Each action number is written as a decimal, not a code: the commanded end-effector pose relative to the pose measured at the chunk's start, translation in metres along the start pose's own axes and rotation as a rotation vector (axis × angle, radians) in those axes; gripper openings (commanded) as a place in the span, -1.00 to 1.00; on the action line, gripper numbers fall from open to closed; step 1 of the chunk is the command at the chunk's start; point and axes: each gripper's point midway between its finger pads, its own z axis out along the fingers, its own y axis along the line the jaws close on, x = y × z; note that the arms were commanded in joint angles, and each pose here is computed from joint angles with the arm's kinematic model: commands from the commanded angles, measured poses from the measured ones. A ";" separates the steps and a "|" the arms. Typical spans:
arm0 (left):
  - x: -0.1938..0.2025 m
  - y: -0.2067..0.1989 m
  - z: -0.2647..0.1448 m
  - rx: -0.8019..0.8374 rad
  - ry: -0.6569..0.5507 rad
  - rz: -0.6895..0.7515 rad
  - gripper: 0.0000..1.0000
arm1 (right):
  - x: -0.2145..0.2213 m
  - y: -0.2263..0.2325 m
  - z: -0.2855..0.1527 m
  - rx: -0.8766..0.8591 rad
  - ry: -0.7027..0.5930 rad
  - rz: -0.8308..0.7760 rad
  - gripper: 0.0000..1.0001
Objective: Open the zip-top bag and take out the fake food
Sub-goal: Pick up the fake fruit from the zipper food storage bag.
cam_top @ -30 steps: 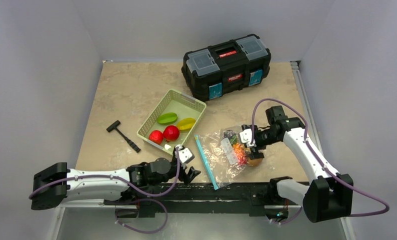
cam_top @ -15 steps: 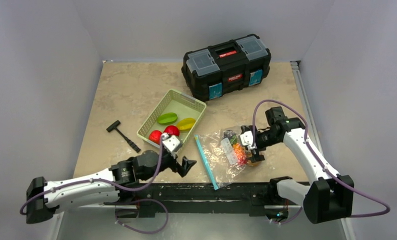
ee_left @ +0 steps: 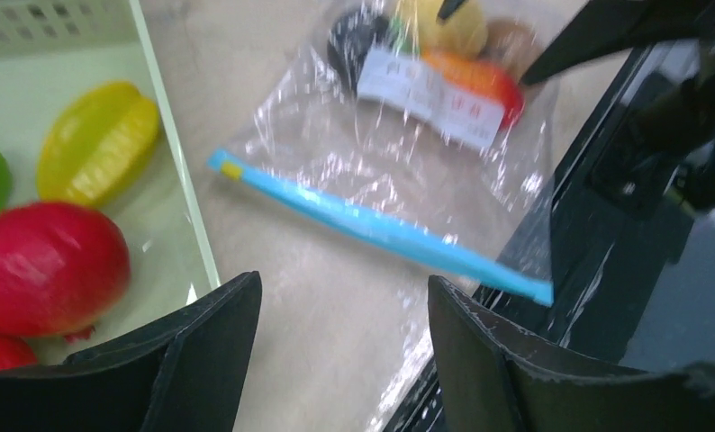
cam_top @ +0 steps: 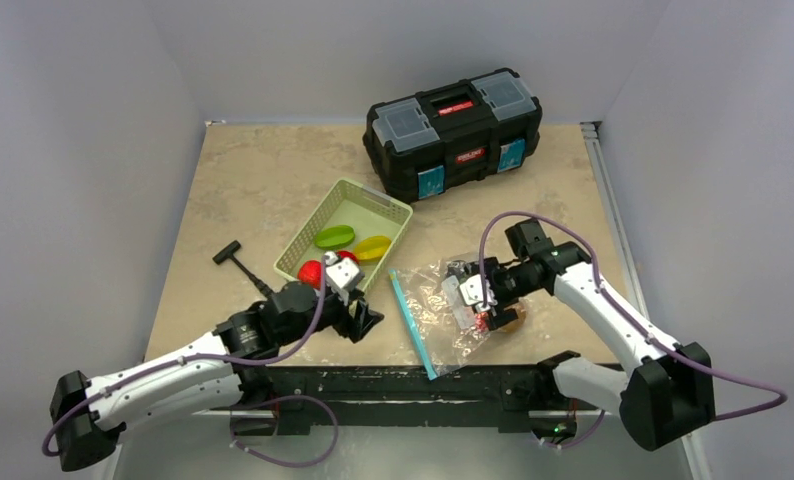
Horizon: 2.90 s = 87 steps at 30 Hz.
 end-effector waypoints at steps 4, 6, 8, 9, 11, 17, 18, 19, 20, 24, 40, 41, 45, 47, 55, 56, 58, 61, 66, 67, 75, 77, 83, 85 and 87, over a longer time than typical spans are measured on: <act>0.047 -0.014 0.021 0.099 0.068 -0.067 0.07 | 0.027 -0.003 0.007 0.021 0.117 0.038 0.45; 0.056 -0.017 0.028 0.103 0.105 -0.061 0.01 | 0.031 -0.002 0.008 0.016 0.135 0.045 0.37; 0.064 -0.020 0.035 0.106 0.132 -0.052 -0.03 | 0.032 -0.002 0.007 0.017 0.140 0.054 0.30; 0.066 -0.020 0.037 0.101 0.140 -0.050 -0.04 | 0.031 -0.003 0.007 0.019 0.137 0.054 0.28; 0.066 -0.022 0.041 0.098 0.141 -0.050 -0.04 | 0.027 -0.004 0.005 0.023 0.123 0.057 0.24; 0.021 -0.016 0.031 0.037 0.038 -0.070 -0.04 | 0.034 0.002 0.009 0.006 0.144 0.082 0.01; 0.010 -0.015 0.026 0.023 0.017 -0.073 -0.03 | 0.037 0.003 0.010 0.005 0.151 0.090 -0.04; 0.001 -0.012 0.021 0.006 0.001 -0.079 -0.03 | 0.038 0.004 0.011 0.003 0.157 0.095 -0.08; -0.004 -0.008 0.018 -0.013 0.004 -0.081 -0.03 | 0.039 0.005 0.011 0.002 0.160 0.101 -0.13; -0.032 -0.007 0.007 -0.034 -0.013 -0.067 -0.03 | 0.040 0.006 0.012 0.017 0.159 0.114 -0.20; 0.010 -0.014 0.020 0.024 0.089 -0.088 -0.35 | 0.049 0.011 0.023 -0.009 0.167 0.182 -0.35; 0.019 -0.015 0.025 0.032 0.102 -0.101 -0.37 | 0.052 0.012 0.025 -0.016 0.173 0.191 -0.36; 0.039 -0.019 0.044 0.055 0.122 -0.140 -0.40 | 0.060 0.016 0.030 -0.043 0.190 0.219 -0.40; 0.043 -0.024 0.052 0.082 0.132 -0.153 -0.41 | 0.058 0.017 0.033 -0.051 0.180 0.222 -0.40; 0.047 -0.046 0.075 0.195 0.106 -0.208 -0.39 | 0.052 0.017 0.037 -0.073 0.140 0.206 -0.30; 0.048 -0.047 0.077 0.204 0.105 -0.216 -0.39 | 0.051 0.018 0.038 -0.077 0.132 0.202 -0.29; 0.051 -0.049 0.080 0.216 0.103 -0.231 -0.39 | 0.048 0.019 0.039 -0.087 0.116 0.200 -0.26; 0.062 -0.048 0.082 0.210 0.126 -0.247 -0.39 | 0.042 0.018 0.039 -0.096 0.088 0.200 -0.25; 0.058 -0.044 0.071 0.206 0.087 -0.248 -0.38 | 0.028 0.016 0.035 -0.101 0.033 0.187 -0.17; 0.058 -0.043 0.067 0.199 0.087 -0.243 -0.37 | 0.022 0.015 0.034 -0.103 0.015 0.187 -0.16; 0.071 -0.039 0.050 0.204 0.114 -0.206 -0.35 | 0.009 0.003 0.005 -0.091 0.048 0.079 0.06; 0.079 -0.038 0.048 0.209 0.121 -0.208 -0.35 | 0.008 -0.002 0.002 -0.074 0.058 0.047 0.24; 0.090 -0.040 0.048 0.241 0.146 -0.142 -0.33 | 0.016 -0.017 0.011 -0.052 0.069 -0.016 0.57; 0.096 -0.037 0.049 0.242 0.165 -0.108 -0.33 | 0.019 -0.021 0.016 -0.056 0.073 -0.017 0.57; 0.102 -0.038 0.051 0.256 0.182 -0.076 -0.30 | 0.025 -0.023 0.021 -0.054 0.091 -0.015 0.56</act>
